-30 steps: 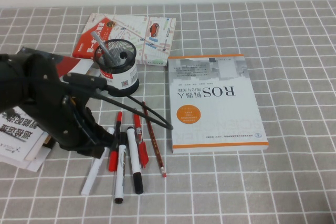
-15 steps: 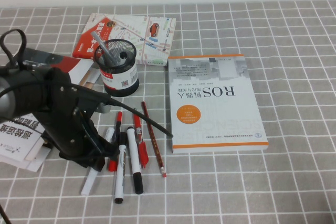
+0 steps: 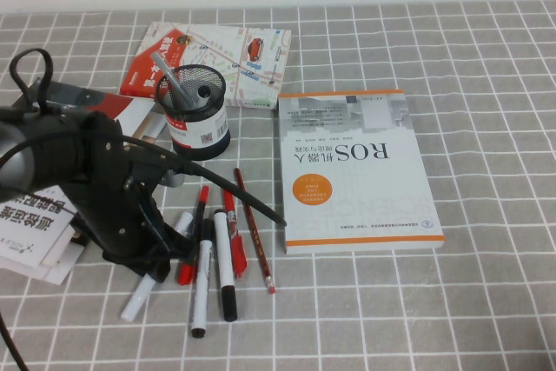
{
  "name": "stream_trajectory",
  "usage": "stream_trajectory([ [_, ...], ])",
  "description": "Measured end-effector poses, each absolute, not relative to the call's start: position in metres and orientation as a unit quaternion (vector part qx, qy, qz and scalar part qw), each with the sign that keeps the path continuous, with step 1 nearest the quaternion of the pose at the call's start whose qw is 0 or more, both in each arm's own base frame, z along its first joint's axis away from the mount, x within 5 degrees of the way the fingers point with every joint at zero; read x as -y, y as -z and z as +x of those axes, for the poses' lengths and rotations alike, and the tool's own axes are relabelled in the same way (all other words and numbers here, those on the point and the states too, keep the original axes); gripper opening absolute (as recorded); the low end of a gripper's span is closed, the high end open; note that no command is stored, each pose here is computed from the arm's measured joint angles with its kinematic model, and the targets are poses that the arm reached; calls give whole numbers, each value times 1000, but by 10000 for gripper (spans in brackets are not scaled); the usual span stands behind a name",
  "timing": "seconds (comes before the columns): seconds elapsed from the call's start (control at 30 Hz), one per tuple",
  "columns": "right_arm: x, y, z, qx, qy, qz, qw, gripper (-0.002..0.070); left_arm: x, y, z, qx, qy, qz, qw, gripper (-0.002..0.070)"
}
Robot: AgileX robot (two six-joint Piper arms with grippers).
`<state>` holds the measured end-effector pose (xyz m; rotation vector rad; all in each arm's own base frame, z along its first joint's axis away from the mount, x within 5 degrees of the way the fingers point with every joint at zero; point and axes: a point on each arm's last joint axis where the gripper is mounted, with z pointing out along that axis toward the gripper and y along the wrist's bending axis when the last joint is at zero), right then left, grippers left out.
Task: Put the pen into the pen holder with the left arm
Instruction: Pick up the pen on the table, then place the pen onto the pen holder
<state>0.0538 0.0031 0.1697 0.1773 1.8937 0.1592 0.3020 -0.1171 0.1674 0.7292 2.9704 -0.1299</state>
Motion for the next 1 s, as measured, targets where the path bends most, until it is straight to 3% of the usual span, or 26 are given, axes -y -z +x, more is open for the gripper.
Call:
stream_trajectory([
  [0.3,-3,-170,54,-810,-68,76,578,-15,117,-167,302,-969,42,242,39,107],
  [0.47,-3,-170,54,-810,-68,76,578,-15,116,-184,299,-966,47,243,79,107],
  [0.77,-3,-170,54,-810,-68,76,578,-15,110,-268,278,-917,85,214,325,107],
  [1.0,-3,-170,54,-810,-68,76,578,-15,100,-289,269,-844,94,165,502,107],
])
